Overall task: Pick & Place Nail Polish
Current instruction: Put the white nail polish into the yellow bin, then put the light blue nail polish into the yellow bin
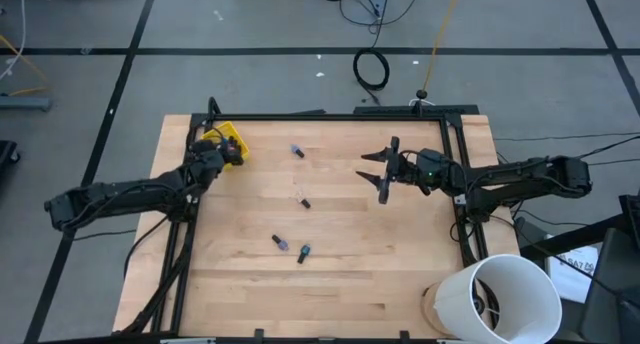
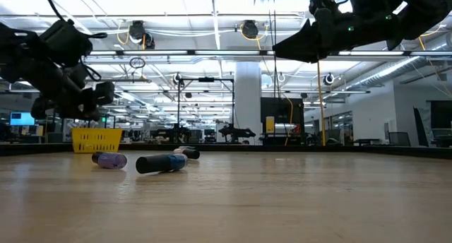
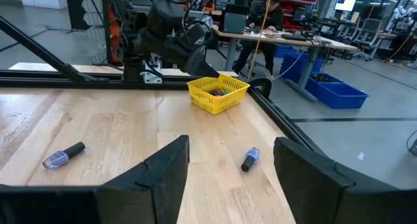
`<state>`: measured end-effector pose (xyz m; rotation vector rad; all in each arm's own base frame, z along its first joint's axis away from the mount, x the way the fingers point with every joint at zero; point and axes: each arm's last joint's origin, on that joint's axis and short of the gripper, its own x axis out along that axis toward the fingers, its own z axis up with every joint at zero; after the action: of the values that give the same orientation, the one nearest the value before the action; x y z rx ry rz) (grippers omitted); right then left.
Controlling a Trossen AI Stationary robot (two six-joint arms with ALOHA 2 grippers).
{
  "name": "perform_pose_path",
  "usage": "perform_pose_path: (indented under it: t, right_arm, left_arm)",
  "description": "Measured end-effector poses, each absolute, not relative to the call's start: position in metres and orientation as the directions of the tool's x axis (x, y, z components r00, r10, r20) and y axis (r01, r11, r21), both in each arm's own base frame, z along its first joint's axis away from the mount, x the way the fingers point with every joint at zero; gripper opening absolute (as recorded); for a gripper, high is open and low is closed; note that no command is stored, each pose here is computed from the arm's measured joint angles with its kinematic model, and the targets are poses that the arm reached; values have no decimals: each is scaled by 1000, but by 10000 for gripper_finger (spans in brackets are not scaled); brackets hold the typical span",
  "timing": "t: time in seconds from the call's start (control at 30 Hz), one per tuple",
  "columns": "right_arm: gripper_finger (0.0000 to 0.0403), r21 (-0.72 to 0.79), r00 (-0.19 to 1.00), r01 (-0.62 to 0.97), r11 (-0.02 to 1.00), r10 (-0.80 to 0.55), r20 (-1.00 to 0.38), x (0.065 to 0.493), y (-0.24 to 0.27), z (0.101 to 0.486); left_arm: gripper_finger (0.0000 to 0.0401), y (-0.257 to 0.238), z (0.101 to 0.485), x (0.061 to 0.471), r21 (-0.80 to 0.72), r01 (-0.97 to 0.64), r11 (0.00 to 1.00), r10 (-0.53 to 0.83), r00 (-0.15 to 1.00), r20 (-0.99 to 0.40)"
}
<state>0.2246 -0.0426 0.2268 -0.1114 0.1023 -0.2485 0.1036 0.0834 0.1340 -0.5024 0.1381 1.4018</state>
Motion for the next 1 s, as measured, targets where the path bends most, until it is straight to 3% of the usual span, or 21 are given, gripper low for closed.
perform_pose_path:
  t: [0.63, 1.0]
  right_arm:
    - [212, -136, 962, 253, 958, -264, -74, 225, -43, 228]
    - [212, -125, 952, 290, 949, -300, -69, 232, -45, 222]
  left_arm:
    - [122, 85, 134, 102, -248, -966, 74, 908, 168, -383]
    - [124, 86, 138, 106, -256, -957, 138, 905, 227, -361]
